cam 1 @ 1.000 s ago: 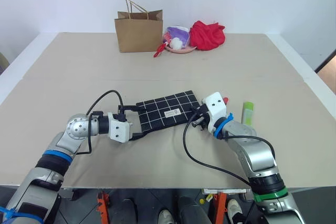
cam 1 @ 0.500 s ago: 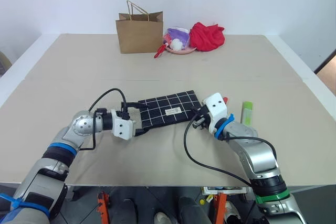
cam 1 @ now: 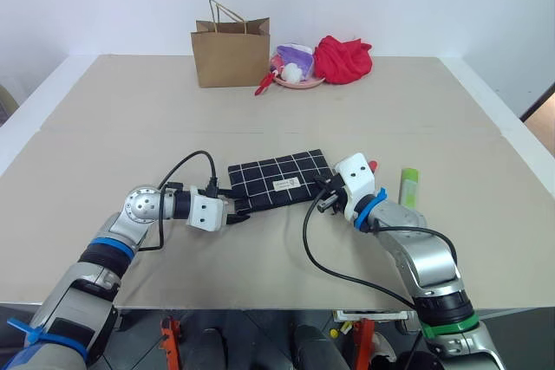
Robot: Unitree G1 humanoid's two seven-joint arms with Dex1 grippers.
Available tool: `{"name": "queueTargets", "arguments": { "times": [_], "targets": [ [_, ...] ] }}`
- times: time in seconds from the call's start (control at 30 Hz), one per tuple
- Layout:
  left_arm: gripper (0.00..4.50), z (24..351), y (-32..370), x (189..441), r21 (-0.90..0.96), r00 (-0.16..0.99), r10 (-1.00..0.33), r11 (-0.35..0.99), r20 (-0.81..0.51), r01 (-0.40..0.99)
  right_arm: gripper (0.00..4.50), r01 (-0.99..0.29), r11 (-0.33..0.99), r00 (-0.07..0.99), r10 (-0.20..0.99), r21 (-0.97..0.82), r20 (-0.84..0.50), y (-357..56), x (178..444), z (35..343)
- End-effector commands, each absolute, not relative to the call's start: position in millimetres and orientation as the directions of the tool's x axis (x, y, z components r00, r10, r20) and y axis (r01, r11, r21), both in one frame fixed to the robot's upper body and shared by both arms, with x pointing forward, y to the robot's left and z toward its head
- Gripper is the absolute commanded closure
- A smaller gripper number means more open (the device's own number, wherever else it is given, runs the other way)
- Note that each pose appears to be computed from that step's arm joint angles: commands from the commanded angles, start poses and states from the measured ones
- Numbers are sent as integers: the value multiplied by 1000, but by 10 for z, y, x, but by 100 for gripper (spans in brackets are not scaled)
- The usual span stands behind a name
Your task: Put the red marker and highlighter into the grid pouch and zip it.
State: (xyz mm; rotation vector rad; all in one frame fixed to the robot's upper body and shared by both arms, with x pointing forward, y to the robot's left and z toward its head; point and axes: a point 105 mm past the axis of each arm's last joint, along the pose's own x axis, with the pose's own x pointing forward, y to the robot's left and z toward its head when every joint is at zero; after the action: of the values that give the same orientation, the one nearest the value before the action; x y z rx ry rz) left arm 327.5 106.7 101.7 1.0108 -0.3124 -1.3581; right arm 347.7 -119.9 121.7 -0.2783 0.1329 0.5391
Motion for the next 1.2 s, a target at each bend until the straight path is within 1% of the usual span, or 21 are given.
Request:
{"name": "queueTargets", "arguments": {
  "times": [0.03,0.2,0.33,0.47,0.5,0.6,0.73,0.83,1.03,1.2],
  "targets": [
    [448,942,1041,3226,735,212,-895,-165,-391,658,450,-520,815,854,500,-257,-142,-1187,3446,1374],
    [448,1043,1042,3245,741,210,-903,-154,-374,654,450,-519,815,855,499,-259,-143,-1192,3436,1375],
    [448,1184,1043,3189,733,193,-915,-143,-353,665,450,-517,813,855,503,-270,-122,-1209,3438,1447],
    [448,1404,1016,3087,696,195,-932,-77,-304,714,450,-517,809,854,511,-282,-100,-1221,3436,1550],
    [448,1428,1027,3071,689,212,-928,-62,-307,722,450,-517,808,854,510,-283,-101,-1226,3437,1555],
    [448,1436,1050,3013,666,250,-913,-31,-322,746,450,-518,808,854,510,-282,-105,-1231,3436,1548],
    [448,1438,983,2902,640,277,-910,18,-307,768,450,-520,810,853,511,-272,-110,-1214,3428,1509],
    [448,1433,953,2864,627,300,-905,49,-301,778,450,-521,810,852,510,-269,-114,-1204,3430,1484],
    [448,1400,954,2793,598,333,-895,97,-298,795,450,-520,819,854,500,-241,-143,-1216,3429,1313],
    [448,1400,948,2783,628,338,-895,89,-290,773,450,-532,816,845,494,-226,-205,-1251,3397,1040]
  ]
}}
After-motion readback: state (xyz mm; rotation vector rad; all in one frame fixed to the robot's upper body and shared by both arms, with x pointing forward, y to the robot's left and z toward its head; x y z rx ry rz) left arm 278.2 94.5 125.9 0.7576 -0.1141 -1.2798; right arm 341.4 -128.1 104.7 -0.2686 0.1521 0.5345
